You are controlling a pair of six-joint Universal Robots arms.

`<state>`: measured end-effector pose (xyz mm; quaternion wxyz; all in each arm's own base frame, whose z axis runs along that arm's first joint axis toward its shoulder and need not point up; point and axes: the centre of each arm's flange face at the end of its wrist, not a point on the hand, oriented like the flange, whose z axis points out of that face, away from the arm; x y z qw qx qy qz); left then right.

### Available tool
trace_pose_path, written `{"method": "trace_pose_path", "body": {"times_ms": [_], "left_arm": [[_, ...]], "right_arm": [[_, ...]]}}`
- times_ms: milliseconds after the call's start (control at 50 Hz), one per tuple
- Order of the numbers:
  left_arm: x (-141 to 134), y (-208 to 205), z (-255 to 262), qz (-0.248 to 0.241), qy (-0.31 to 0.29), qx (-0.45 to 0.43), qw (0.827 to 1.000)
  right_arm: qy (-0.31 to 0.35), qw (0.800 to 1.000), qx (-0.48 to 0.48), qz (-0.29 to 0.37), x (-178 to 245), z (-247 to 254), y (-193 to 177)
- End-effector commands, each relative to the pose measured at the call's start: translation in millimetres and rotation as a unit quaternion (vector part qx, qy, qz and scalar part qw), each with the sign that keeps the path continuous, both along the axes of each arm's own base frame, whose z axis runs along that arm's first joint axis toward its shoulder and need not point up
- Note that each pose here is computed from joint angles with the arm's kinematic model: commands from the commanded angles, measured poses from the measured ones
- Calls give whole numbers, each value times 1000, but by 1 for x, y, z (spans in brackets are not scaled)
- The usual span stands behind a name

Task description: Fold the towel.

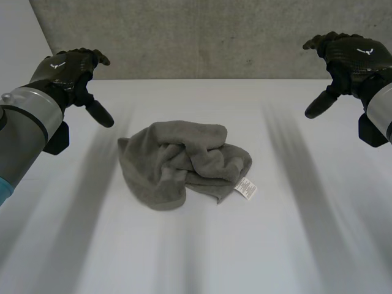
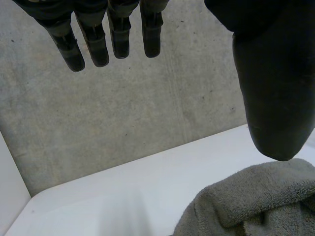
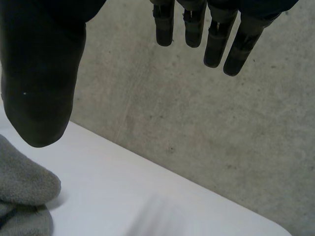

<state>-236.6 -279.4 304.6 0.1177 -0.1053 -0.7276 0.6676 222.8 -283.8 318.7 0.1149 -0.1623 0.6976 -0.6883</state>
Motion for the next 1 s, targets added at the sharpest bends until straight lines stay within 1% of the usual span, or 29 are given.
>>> {"method": "trace_pose_path", "body": {"times_ms": [20,280,440,480,540,580,600,620,640,680,700,740,760,800,820,840,860,900,920,960,1000], "left_arm": [[-1,2,0,-2,-2,-1,1000],[-4,9,-7,-11,-8,11,1000],[-5,17,-16,-18,-16,24,999],[-5,18,-21,-18,-18,29,999],[-5,20,-33,-20,-26,46,998],[-8,22,-52,-25,-34,68,997],[-8,22,-52,-25,-34,68,997],[-11,23,-64,-30,-38,78,996],[-11,23,-64,-30,-38,78,996],[-20,31,-82,-47,-45,89,994],[-20,31,-82,-47,-45,89,994],[-27,36,-98,-62,-58,94,992],[-27,36,-98,-62,-58,94,992],[-34,40,-111,-82,-80,90,989],[-34,40,-111,-82,-80,90,989],[-37,41,-118,-92,-93,88,988],[-37,41,-118,-92,-93,88,988],[-41,39,-132,-103,-119,87,984],[-41,39,-132,-104,-119,88,984],[-44,37,-148,-112,-139,96,979],[-46,37,-155,-116,-145,102,977]], "right_arm": [[4,1000,8,0,1,-6,-2],[3,1000,10,6,2,-7,-1],[10,999,24,24,12,-15,5],[18,998,55,26,13,-29,3],[23,996,74,34,15,-38,3],[31,991,109,67,27,-56,8],[31,991,109,68,27,-56,8],[36,988,123,85,35,-66,11],[40,985,137,96,41,-76,13],[44,982,149,106,47,-86,15],[44,982,149,106,47,-86,15],[52,976,176,116,55,-109,16],[53,976,176,116,55,-109,16],[54,973,183,128,66,-129,14],[54,973,183,128,66,-129,14],[54,973,177,135,73,-137,12],[51,974,172,138,79,-145,8],[50,975,164,140,85,-151,4],[50,975,164,140,85,-151,4],[54,973,172,145,94,-169,0],[57,972,177,145,98,-177,-1]]}}
